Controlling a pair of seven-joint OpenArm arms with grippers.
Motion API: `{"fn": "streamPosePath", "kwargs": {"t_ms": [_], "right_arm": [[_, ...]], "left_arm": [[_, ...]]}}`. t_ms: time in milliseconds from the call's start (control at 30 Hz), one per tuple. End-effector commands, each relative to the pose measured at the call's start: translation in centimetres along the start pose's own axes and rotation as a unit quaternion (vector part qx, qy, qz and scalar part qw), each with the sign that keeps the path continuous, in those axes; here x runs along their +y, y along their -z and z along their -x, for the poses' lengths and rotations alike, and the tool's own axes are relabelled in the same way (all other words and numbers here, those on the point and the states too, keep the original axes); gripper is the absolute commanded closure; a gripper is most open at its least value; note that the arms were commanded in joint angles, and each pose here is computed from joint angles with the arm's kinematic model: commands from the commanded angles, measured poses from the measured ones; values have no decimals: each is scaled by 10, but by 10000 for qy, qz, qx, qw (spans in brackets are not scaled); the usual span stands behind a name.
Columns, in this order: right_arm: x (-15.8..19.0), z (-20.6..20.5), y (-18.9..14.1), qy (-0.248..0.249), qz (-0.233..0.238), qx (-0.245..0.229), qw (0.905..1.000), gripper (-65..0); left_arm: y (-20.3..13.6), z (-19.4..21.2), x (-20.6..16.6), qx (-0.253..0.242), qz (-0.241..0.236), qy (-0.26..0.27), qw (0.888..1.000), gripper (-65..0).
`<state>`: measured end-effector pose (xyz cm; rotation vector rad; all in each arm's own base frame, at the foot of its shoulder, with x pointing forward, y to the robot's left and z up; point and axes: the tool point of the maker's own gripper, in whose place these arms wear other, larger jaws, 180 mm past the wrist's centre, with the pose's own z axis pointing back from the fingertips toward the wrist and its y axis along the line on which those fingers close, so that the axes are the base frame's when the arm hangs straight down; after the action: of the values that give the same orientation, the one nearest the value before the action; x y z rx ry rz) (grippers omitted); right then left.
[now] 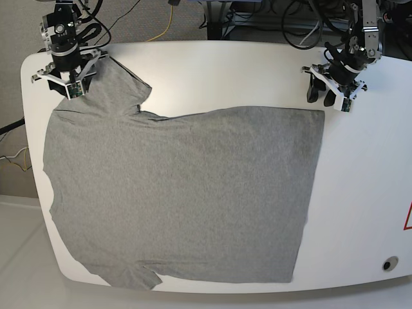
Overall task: Fold the T-shirt properly
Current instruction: 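Lower the left gripper onto the shirt's shoulder edge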
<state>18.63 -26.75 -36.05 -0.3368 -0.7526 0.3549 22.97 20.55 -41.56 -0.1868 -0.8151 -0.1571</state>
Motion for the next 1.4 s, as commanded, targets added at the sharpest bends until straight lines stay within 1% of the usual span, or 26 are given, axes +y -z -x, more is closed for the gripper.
{"fn": "streamPosePath", "kwargs": {"t_ms": [0, 167, 233, 500, 567, 833, 900, 1100, 1367], "right_arm": [[0, -2, -5, -108, -19, -62, 9999, -258], [4, 0, -4, -156, -72, -21, 9999, -252], [6, -1, 0, -96, -79, -18, 9999, -254], [5, 6, 3, 21, -70, 78, 9999, -256], [8, 7, 4, 45, -128, 83, 9999, -262], [11, 15, 8, 136, -180, 178, 9996, -263], [11, 10, 8, 110, -158, 81, 9998, -264], [14, 8, 10, 132, -197, 29, 9997, -263], [10, 8, 7, 89, -169, 64, 9998, -265]], "left_arm": [[2, -5, 0, -20, 44, 37, 10000, -262], [6, -6, -1, 2, 64, 24, 10000, -259], [5, -14, 4, -105, -4, 28, 9999, -265], [1, -14, 9, -116, -94, -18, 9999, -270], [-1, -15, 17, -136, -186, -68, 9997, -269], [-2, -13, 17, -123, -180, -56, 9997, -268], [-1, -13, 16, -82, -158, 3, 9998, -271], [-2, -13, 17, -98, -178, -33, 9998, -271], [-6, -14, 32, -159, -397, -306, 9986, -270]]}}
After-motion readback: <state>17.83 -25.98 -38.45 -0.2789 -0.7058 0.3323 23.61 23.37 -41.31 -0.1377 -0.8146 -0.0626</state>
